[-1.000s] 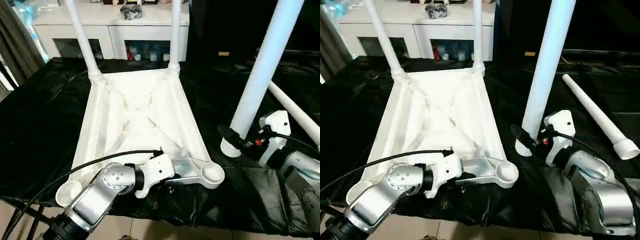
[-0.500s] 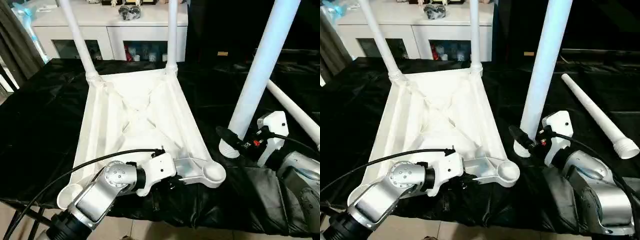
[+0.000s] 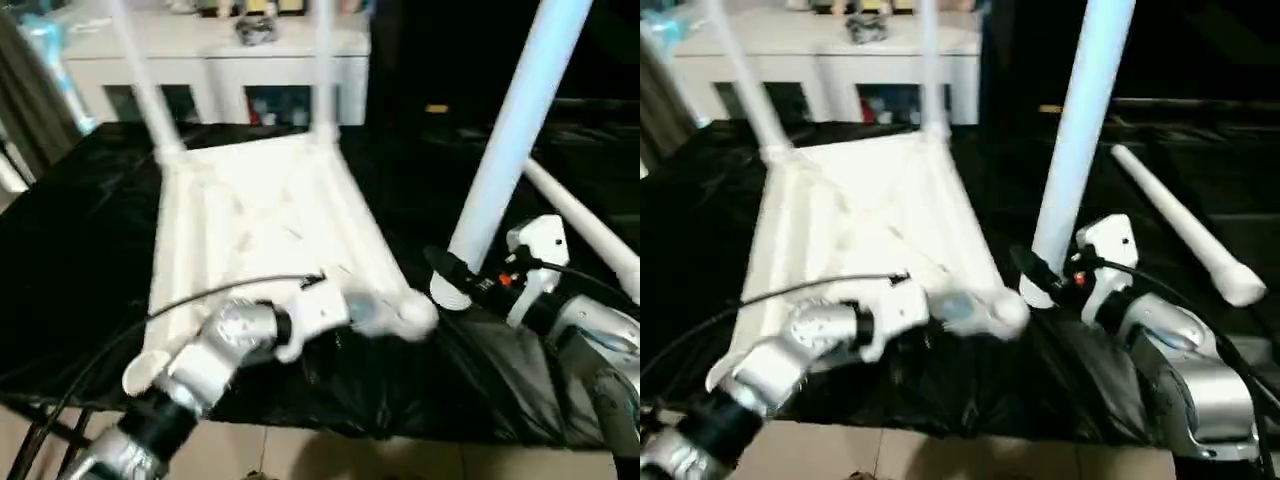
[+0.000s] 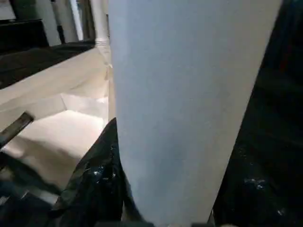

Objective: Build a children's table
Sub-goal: Insert table leg to table base

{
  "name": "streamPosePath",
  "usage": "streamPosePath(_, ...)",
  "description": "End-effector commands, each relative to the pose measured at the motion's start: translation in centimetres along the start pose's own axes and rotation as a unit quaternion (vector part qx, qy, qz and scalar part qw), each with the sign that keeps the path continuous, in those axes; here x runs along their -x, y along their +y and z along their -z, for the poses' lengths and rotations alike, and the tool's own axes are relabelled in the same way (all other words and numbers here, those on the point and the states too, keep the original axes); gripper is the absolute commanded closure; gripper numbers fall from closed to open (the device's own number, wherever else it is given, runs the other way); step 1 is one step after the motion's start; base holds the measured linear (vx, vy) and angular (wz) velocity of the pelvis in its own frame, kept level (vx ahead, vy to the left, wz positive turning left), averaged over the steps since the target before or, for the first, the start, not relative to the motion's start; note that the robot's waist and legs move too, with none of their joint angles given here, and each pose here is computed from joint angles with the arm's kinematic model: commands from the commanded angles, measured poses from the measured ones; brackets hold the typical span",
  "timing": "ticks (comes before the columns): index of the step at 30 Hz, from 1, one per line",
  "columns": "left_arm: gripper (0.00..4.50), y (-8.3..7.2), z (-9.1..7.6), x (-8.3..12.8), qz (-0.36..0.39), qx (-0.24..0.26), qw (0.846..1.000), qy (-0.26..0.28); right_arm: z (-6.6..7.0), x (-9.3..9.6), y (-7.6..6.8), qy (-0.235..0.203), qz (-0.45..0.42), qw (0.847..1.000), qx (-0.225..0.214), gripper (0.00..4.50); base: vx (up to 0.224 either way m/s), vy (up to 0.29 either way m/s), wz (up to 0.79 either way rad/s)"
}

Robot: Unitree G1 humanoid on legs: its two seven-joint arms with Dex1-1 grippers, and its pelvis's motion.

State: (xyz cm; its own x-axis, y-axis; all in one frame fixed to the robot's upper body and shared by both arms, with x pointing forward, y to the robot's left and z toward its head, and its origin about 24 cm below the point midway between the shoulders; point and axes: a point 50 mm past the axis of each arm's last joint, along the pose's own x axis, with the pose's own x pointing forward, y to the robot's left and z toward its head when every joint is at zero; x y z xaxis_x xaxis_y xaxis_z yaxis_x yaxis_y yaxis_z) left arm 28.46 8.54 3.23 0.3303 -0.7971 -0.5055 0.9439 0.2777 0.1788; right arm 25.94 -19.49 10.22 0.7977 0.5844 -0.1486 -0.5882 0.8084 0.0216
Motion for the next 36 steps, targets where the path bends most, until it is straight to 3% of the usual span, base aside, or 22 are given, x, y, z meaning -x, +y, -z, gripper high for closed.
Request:
streamPosePath(1, 4.50, 1.5, 0.3, 0.5, -0.038, -0.011, 0.999, 0.000, -0.5, -0.4, 0.2, -0.011, -0.007, 1.000, 0.010, 2.59, -0.062, 0.026, -0.11)
streamPosePath(9, 4.50, 2.7, -0.1, 1.1, -0.033, -0.004, 0.998, -0.056, -0.8, -0.9, 0.2, -0.014, -0.015, 1.000, 0.013, 2.59, -0.028, -0.039, -0.08)
streamPosePath(17, 4.50, 5.1, -0.4, 1.9, -0.050, -0.013, 0.998, -0.046, -1.0, -1.7, 0.3, -0.018, -0.031, 0.999, 0.010, 2.59, 0.000, 0.000, 0.00)
streamPosePath(22, 4.50, 4.9, -1.2, 1.4, -0.034, -0.022, 0.997, -0.063, -0.9, -2.0, -0.1, -0.019, -0.025, 0.999, -0.004, 2.59, 0.000, 0.000, 0.00)
streamPosePath(24, 4.50, 5.4, -1.7, 1.1, -0.032, -0.020, 0.997, -0.062, -1.8, -3.1, 0.1, -0.035, -0.034, 0.999, -0.019, 2.59, 0.000, 0.000, 0.00)
streamPosePath(28, 4.50, 5.4, -2.1, 1.1, -0.014, -0.025, 0.997, -0.072, -2.3, -4.0, 0.4, -0.042, -0.049, 0.998, -0.014, 2.59, 0.000, 0.000, 0.00)
streamPosePath(36, 4.50, 3.8, -2.1, 1.7, 0.036, -0.047, 0.995, -0.078, -2.0, -6.4, 1.5, -0.034, -0.098, 0.994, -0.026, 2.59, 0.000, 0.000, 0.00)
